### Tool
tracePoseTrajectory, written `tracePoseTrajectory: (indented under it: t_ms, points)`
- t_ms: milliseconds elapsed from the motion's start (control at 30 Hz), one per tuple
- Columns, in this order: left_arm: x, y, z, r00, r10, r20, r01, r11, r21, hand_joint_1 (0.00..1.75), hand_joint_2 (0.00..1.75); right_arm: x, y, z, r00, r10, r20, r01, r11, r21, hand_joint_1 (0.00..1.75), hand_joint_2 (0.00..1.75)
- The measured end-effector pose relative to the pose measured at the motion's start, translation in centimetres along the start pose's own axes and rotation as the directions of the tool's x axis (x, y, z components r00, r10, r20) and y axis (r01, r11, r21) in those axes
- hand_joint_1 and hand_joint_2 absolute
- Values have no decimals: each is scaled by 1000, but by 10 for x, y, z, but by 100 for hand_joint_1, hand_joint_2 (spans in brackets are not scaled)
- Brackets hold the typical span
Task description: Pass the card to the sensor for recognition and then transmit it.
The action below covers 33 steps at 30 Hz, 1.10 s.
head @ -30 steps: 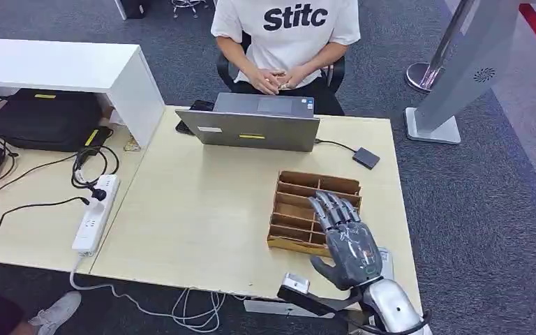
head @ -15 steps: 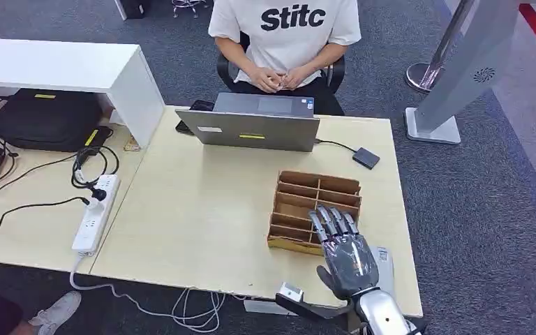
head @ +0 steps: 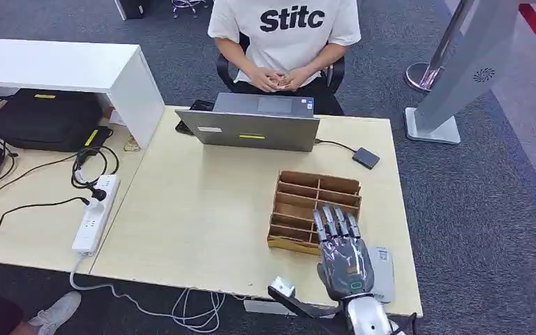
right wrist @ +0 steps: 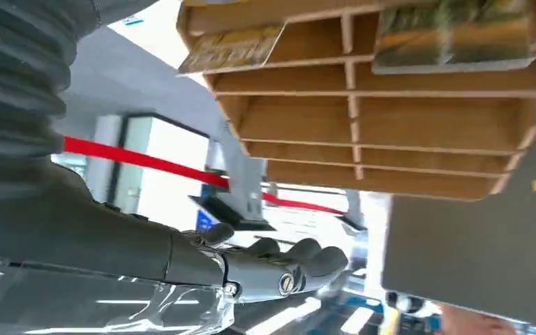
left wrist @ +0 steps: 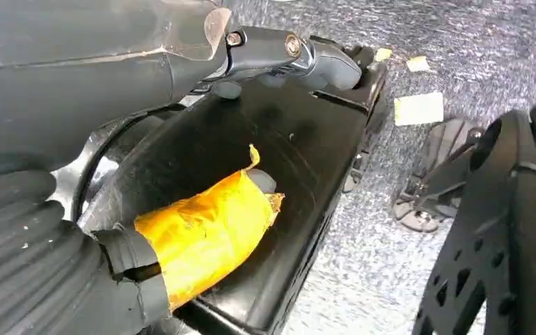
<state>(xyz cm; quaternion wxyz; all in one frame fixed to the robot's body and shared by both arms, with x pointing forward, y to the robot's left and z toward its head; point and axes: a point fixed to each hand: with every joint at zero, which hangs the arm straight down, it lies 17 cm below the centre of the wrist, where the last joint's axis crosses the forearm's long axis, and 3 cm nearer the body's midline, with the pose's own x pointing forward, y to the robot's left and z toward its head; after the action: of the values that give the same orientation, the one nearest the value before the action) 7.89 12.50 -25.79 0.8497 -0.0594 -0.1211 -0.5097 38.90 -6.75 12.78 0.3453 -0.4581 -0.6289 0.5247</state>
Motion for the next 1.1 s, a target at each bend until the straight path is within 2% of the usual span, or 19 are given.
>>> tracePoseTrajectory:
  t_ms: [433,533,1100]
  points:
    - [0,6,-1,988,153,-18,-152,988,33,0,175,4,13,6,998,34,45,-36,999,36,0,175]
    - [-9,1,-1,978,204,-43,-202,979,37,0,175,1,18,7,999,40,34,-41,998,49,0,175]
    - [-14,12,-2,887,457,-70,-450,887,102,0,175,-34,47,17,995,72,-70,-62,990,129,0,175]
